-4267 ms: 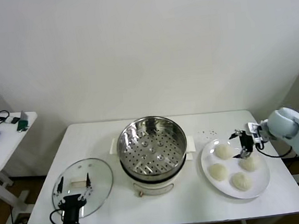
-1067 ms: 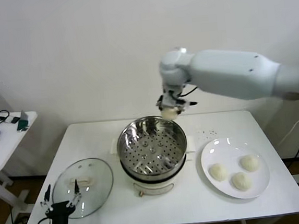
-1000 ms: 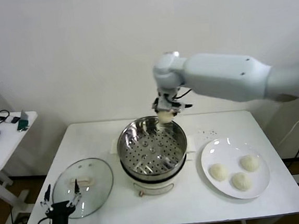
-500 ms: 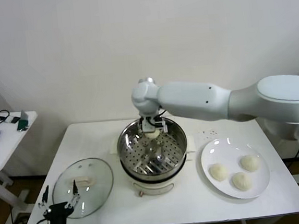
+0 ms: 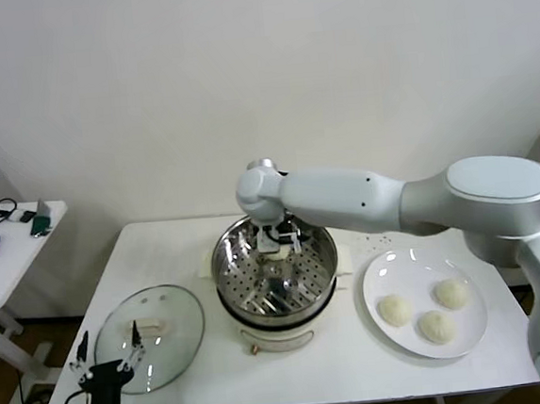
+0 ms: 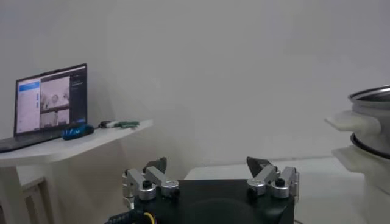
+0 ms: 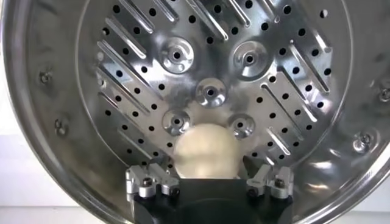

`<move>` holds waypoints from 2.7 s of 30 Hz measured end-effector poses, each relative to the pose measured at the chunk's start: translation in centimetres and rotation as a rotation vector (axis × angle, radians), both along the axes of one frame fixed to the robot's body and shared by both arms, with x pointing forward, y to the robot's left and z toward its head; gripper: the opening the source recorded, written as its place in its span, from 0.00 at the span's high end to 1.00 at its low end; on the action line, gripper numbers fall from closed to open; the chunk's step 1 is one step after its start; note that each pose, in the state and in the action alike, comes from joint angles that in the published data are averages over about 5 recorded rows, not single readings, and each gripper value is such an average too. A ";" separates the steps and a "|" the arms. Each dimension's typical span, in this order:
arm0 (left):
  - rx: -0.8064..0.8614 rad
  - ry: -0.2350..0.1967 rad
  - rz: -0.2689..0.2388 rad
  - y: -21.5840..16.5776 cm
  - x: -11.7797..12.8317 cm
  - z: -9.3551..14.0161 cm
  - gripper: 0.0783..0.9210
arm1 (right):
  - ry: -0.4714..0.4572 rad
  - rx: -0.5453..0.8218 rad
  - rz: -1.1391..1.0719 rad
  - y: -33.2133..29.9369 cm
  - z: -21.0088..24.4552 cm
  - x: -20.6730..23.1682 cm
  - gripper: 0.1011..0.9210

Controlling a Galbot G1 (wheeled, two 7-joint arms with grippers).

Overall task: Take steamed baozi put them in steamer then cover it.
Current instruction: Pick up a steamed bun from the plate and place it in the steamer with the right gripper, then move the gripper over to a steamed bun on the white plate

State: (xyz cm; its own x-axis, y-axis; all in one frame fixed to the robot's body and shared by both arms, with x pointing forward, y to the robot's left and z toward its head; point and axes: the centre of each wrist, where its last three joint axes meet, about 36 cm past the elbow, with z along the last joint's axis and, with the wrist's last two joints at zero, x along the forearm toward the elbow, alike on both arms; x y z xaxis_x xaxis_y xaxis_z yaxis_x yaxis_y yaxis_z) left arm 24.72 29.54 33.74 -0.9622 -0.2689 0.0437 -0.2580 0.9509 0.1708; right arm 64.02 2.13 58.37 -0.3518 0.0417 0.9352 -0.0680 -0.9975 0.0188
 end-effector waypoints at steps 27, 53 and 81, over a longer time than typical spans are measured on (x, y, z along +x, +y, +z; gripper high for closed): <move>-0.015 -0.006 -0.010 -1.1 0.0 0.4 0.12 | 0.132 0.421 -0.725 -19.6 11.3 2.3 0.12; -0.004 0.032 0.003 -0.6 -1.1 0.3 0.12 | 0.273 0.438 -1.376 -35.6 -4.6 -3.8 0.12; -0.002 0.051 0.023 -0.2 -1.7 -0.7 0.12 | 0.338 0.370 -1.418 -34.1 -13.6 -4.4 0.12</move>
State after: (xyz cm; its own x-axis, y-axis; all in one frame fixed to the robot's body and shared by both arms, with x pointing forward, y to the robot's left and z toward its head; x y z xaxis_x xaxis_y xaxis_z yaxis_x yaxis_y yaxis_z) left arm 23.03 29.37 33.04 -0.9523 -0.2905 0.0935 -0.2704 0.9453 0.1822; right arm 59.64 -31.98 44.74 0.0052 -0.0976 0.9952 -0.9981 -0.0618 -0.0008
